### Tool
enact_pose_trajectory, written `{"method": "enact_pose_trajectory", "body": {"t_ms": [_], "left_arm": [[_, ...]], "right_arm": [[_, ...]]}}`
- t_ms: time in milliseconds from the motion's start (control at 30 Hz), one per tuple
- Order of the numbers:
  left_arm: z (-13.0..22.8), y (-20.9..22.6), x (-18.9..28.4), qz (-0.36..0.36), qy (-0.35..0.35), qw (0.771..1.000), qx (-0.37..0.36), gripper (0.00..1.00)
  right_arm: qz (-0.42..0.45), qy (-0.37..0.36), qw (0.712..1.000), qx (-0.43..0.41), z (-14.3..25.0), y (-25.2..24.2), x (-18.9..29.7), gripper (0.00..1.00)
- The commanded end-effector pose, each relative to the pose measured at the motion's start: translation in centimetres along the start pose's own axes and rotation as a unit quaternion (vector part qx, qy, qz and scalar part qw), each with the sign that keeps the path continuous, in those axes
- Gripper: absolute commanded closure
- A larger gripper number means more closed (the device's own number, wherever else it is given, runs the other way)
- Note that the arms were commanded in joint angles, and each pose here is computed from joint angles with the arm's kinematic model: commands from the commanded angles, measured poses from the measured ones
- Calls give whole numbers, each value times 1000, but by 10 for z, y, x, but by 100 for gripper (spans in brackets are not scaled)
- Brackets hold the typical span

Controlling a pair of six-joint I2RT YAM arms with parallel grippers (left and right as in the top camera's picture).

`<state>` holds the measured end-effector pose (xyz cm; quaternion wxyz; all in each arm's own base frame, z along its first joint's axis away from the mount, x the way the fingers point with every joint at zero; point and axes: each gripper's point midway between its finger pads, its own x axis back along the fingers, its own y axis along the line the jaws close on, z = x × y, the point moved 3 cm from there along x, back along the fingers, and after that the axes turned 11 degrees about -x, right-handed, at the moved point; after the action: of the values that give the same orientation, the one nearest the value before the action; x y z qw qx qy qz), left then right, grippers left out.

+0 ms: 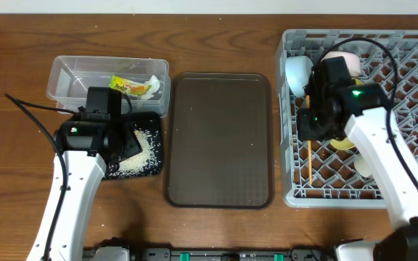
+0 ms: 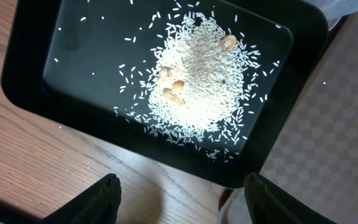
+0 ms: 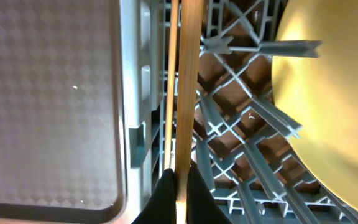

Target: Sort waste into correct bins and load items into the dishwasher rack

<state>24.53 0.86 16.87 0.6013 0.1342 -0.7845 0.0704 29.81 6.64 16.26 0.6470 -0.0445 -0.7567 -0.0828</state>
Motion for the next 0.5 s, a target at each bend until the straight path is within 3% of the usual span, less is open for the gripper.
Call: {"method": "enact_pose_trajectory", "body": {"t_ms": [0,67,100,467], "left_arm": [[-1,1,1,-3,1,1000,4,34],[-1,1,1,-3,1,1000,4,34],[-1,1,1,-3,1,1000,4,34],[-1,1,1,-3,1,1000,4,33]], "right_arm": [[4,20,1000,16,0,1,-11,86],[6,25,1000,16,0,1,-15,71],[6,25,1000,16,-1,2,-16,69],[1,12,1000,12,-5,3,-14,68]]}}
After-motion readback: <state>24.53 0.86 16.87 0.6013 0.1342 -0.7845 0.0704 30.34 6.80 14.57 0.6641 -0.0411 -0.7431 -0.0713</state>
